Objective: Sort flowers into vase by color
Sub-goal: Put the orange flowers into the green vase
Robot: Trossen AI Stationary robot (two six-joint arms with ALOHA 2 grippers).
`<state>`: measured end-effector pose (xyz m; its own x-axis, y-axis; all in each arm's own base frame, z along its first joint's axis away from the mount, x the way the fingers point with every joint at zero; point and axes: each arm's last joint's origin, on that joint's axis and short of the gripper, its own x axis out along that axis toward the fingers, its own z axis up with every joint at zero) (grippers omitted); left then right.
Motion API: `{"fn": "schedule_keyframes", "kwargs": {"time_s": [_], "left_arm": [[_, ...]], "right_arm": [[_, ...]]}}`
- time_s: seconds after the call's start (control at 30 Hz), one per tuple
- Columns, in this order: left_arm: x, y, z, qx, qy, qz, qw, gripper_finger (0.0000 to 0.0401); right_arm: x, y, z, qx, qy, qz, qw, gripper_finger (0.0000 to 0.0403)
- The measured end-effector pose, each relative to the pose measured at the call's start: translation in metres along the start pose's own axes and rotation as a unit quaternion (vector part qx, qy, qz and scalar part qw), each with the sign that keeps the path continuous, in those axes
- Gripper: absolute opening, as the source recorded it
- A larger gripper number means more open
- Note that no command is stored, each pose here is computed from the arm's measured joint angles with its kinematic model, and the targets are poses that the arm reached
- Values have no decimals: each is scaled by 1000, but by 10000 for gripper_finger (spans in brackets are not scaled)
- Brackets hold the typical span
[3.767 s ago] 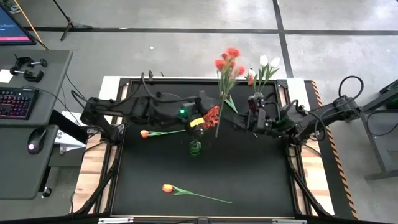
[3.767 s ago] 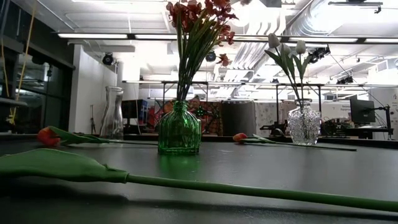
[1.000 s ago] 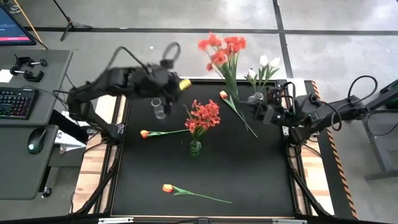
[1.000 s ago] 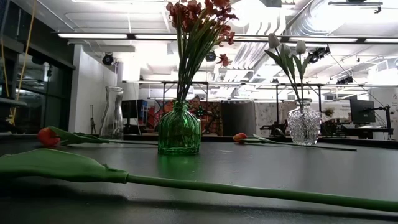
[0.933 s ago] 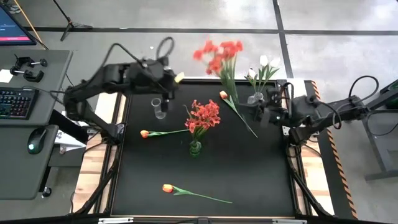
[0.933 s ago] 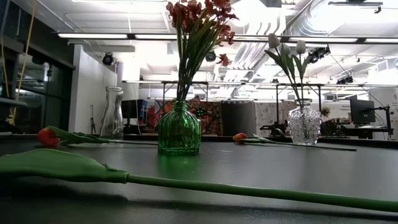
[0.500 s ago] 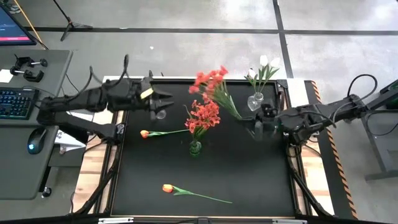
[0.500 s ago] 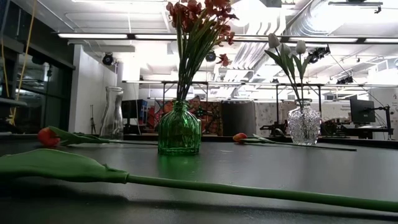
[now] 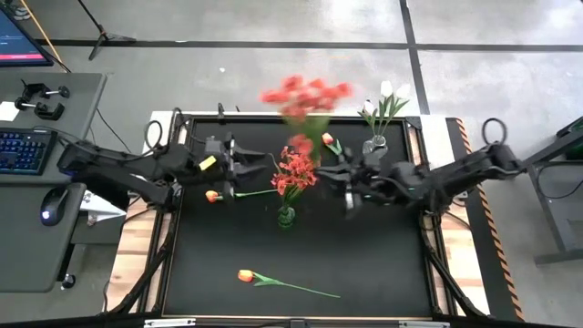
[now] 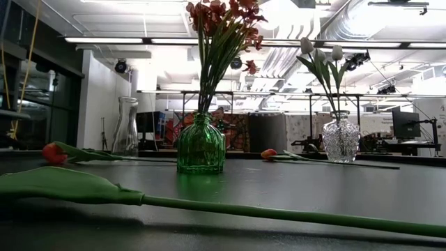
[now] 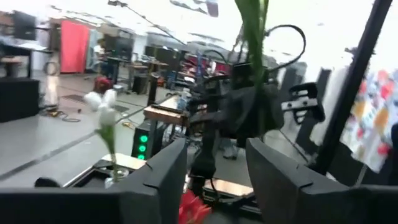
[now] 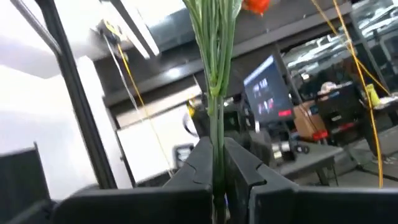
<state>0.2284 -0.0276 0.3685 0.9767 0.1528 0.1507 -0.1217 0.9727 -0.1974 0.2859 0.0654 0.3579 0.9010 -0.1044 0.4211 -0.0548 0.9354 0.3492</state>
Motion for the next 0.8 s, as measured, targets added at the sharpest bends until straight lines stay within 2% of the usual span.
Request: {"fn": "schedule_keyframes", "kwargs": {"time_s": [0.2,0.4,0.53,0.67,0.8], "left_arm": [[23,-11,6,30,8,-33,999,214],[26,-20,26,10,-19,-57,998,259],[26,-24,36,1,-29,-89,996,268],[27,-24,37,-1,-32,-89,996,269],[30,-24,35,-8,-34,-86,996,269]], "right_arm": [[41,7,-22,-17,19,32,999,1],[59,11,-20,-51,28,28,998,1],[66,8,-14,-58,32,29,997,0],[70,5,-11,-62,51,51,995,0],[72,4,-13,-67,82,50,993,0]]}}
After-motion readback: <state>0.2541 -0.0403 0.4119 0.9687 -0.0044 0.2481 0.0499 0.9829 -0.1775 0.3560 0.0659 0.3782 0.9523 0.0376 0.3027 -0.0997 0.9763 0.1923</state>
